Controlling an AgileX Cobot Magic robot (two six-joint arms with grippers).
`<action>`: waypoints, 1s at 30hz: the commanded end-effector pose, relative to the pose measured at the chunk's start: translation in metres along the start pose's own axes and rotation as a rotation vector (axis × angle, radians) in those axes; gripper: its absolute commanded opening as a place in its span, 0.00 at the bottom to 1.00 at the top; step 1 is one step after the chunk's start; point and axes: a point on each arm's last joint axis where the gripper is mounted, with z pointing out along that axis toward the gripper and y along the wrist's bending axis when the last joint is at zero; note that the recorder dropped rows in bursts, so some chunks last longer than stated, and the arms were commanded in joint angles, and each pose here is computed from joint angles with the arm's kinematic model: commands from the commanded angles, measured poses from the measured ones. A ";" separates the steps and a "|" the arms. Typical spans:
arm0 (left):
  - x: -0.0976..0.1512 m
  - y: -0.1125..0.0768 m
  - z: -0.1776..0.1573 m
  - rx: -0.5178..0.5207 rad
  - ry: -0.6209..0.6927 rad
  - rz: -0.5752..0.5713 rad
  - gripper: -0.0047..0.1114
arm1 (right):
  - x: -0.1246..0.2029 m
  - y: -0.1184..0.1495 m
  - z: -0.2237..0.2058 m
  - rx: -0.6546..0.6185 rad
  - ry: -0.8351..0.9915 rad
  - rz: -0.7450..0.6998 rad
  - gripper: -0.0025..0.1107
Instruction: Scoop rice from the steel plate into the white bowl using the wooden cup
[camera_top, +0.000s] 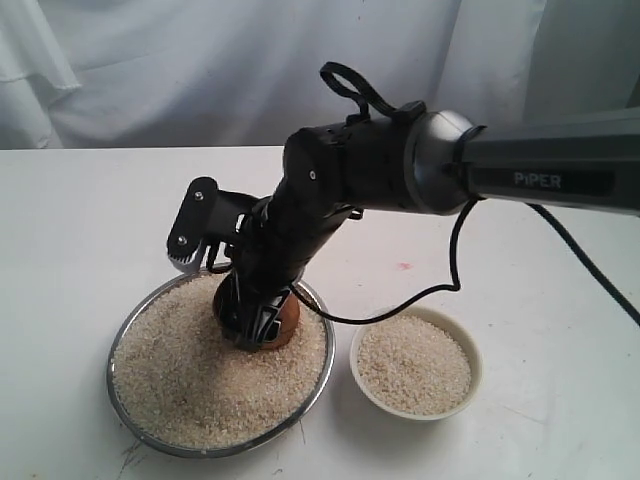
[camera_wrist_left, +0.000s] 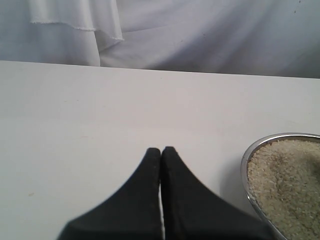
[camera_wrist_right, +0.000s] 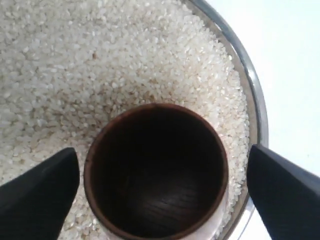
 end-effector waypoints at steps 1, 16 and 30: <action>0.001 0.000 0.000 -0.001 -0.006 -0.003 0.04 | 0.006 -0.009 -0.005 -0.007 -0.008 0.138 0.75; 0.001 0.000 0.000 -0.001 -0.006 -0.003 0.04 | 0.027 -0.012 0.001 -0.155 -0.164 0.249 0.73; 0.001 0.000 0.000 -0.001 -0.006 -0.003 0.04 | 0.050 -0.013 0.008 -0.157 -0.183 0.228 0.72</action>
